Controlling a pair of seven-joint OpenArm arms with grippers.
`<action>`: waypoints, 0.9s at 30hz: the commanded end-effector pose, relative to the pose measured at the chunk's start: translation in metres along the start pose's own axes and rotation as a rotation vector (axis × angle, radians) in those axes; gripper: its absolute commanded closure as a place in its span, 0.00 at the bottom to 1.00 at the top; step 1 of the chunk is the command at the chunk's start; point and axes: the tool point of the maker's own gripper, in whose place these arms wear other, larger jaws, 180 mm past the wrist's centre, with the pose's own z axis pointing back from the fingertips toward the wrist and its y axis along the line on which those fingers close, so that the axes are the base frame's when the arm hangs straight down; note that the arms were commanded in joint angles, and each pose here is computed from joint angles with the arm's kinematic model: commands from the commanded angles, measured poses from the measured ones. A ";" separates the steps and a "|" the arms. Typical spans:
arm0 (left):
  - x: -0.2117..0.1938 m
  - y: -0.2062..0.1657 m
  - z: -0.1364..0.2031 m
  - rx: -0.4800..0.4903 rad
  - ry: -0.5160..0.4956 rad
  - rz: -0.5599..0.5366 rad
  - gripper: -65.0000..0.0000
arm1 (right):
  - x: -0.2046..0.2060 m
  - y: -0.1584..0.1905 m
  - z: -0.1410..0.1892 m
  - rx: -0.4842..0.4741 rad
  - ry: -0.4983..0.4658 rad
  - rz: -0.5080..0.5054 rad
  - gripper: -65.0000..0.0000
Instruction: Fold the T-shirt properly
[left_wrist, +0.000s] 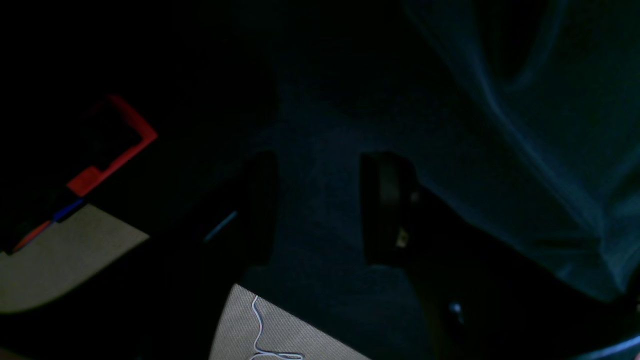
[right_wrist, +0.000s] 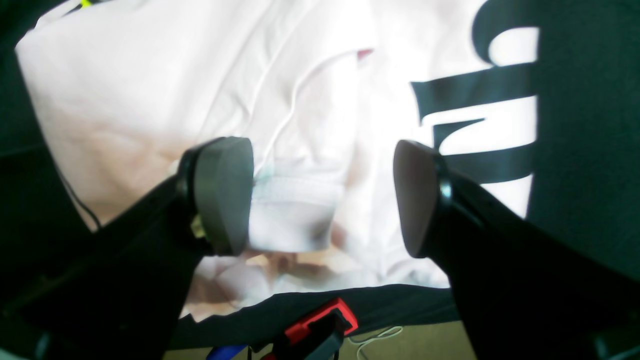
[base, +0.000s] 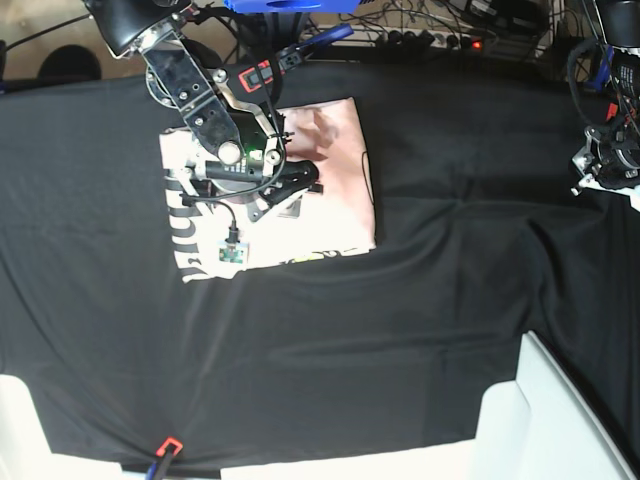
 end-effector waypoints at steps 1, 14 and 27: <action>0.018 0.000 0.006 0.001 -0.041 -0.013 0.59 | 0.013 0.003 0.004 0.008 -0.045 -0.010 0.36; 0.017 0.001 0.006 0.003 -0.039 -0.013 0.59 | 0.012 0.019 0.005 0.094 -0.030 -0.055 0.77; 0.017 0.002 0.006 0.004 -0.039 -0.014 0.59 | 0.011 0.020 0.005 0.097 -0.024 -0.054 1.00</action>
